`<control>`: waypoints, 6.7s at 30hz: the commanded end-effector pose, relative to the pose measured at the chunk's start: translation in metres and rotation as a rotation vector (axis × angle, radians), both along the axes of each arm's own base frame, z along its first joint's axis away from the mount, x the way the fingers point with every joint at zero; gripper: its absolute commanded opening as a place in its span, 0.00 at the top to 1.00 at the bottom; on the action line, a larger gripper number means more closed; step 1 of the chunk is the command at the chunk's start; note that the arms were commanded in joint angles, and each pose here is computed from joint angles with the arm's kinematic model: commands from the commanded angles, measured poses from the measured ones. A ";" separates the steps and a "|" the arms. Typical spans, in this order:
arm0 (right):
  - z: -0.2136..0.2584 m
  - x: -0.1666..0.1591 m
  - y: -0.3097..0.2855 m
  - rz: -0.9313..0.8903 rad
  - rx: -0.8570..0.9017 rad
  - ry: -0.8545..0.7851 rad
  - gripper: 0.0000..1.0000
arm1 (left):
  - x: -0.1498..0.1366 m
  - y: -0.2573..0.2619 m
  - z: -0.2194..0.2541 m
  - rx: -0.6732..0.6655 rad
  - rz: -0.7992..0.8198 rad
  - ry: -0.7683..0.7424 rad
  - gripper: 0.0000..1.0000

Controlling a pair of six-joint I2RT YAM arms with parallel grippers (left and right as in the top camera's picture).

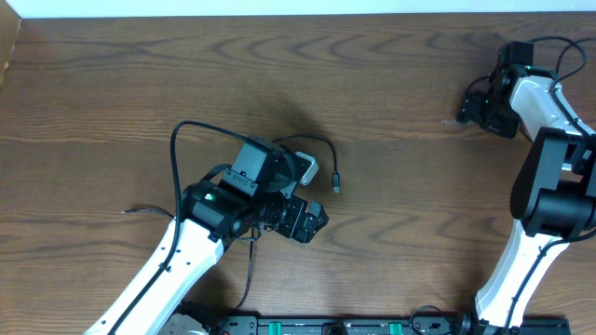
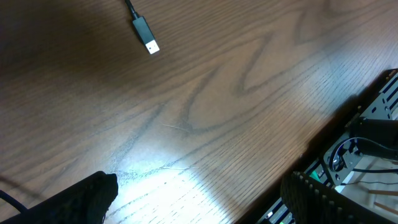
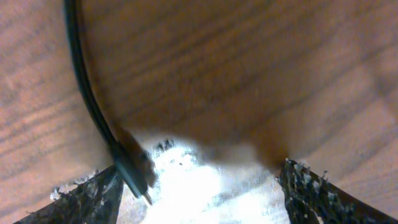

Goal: Untangle cables

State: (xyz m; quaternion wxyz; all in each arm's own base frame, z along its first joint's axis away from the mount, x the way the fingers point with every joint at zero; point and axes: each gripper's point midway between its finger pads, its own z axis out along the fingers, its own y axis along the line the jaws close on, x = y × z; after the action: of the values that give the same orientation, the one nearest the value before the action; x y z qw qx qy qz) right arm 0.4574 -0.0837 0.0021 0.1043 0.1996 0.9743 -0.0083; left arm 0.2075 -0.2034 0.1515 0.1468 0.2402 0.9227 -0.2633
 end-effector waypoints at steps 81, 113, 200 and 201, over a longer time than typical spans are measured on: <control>0.206 -0.097 -0.226 -0.661 0.161 -0.286 0.01 | -0.005 0.000 0.000 -0.003 -0.001 0.030 0.09; 0.174 -0.049 0.177 0.797 0.189 0.018 0.01 | 0.065 0.060 0.085 0.031 0.473 -0.228 0.10; 0.034 -0.296 0.520 2.491 0.012 -0.348 0.04 | -0.055 0.298 0.121 0.483 1.475 -0.357 0.10; 0.035 -0.299 0.522 2.495 0.039 -0.351 0.06 | -0.055 0.298 0.121 0.483 1.475 -0.357 0.10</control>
State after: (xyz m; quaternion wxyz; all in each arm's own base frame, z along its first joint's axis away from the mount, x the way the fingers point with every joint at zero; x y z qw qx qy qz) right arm 0.1732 0.4329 0.0352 0.1733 -0.8592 0.4720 0.0946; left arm 0.1542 0.0903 0.2684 0.3696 -0.3712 0.8404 0.1393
